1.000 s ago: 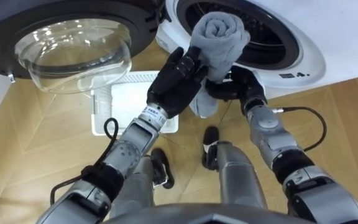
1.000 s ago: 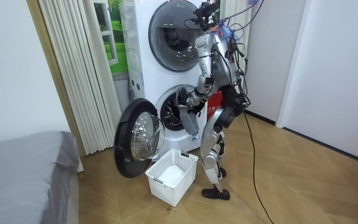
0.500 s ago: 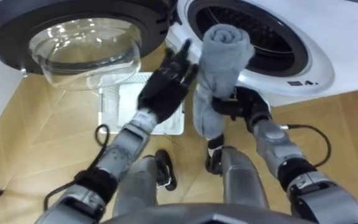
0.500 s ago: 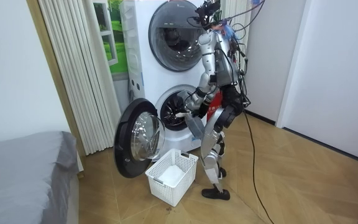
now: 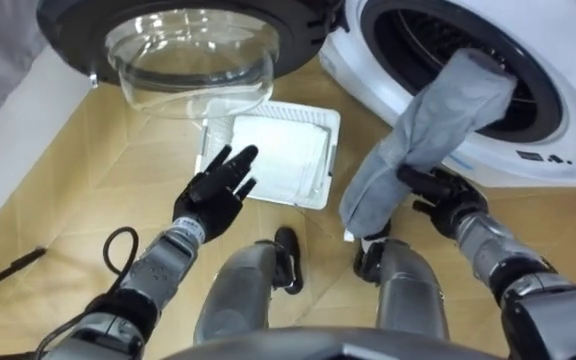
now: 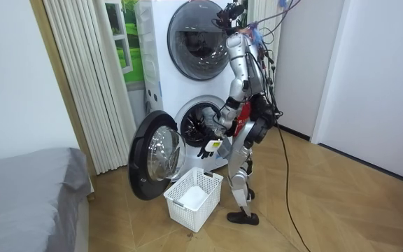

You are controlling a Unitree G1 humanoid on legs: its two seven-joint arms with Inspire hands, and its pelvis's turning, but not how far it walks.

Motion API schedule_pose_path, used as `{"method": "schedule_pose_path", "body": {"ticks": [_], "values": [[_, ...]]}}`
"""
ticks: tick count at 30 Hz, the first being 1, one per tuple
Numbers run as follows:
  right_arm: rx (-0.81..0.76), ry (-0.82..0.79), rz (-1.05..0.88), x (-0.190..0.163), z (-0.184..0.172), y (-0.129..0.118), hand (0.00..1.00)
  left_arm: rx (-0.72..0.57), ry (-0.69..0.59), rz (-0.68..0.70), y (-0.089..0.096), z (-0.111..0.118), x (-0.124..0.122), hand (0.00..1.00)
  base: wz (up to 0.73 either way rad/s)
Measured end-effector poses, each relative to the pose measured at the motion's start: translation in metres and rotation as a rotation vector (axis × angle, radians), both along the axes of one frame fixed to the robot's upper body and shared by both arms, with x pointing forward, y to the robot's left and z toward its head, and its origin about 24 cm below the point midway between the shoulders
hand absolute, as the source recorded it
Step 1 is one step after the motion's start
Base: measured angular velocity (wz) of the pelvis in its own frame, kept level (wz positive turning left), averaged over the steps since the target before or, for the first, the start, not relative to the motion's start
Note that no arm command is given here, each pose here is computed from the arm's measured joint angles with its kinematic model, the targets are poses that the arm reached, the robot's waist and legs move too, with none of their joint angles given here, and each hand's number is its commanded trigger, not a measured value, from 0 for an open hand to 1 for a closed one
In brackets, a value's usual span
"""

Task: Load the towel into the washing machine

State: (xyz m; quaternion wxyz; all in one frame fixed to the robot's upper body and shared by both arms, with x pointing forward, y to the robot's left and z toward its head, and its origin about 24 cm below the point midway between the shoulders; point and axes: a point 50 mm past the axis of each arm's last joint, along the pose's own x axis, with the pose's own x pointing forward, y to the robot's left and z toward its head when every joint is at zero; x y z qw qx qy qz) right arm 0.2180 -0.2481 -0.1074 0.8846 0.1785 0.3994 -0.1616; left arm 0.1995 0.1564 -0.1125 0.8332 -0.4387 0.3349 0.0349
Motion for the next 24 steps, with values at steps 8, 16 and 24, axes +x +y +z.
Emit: {"method": "schedule_pose_path", "body": {"ticks": [8, 16, 24], "values": [[0.124, 0.019, -0.111, -0.011, -0.005, -0.008, 1.0, 0.082, 0.042, -0.079, -0.004, -0.003, -0.001, 0.0, 0.11], [0.277, 0.009, -0.231, -0.016, -0.007, -0.01, 1.0, 0.081, 0.084, -0.098, -0.013, -0.007, -0.006, 0.0, 0.08], [0.362, -0.103, -0.361, 0.007, 0.014, -0.025, 1.0, 0.102, 0.067, -0.087, -0.007, 0.002, 0.001, 0.0, 0.03]]}}
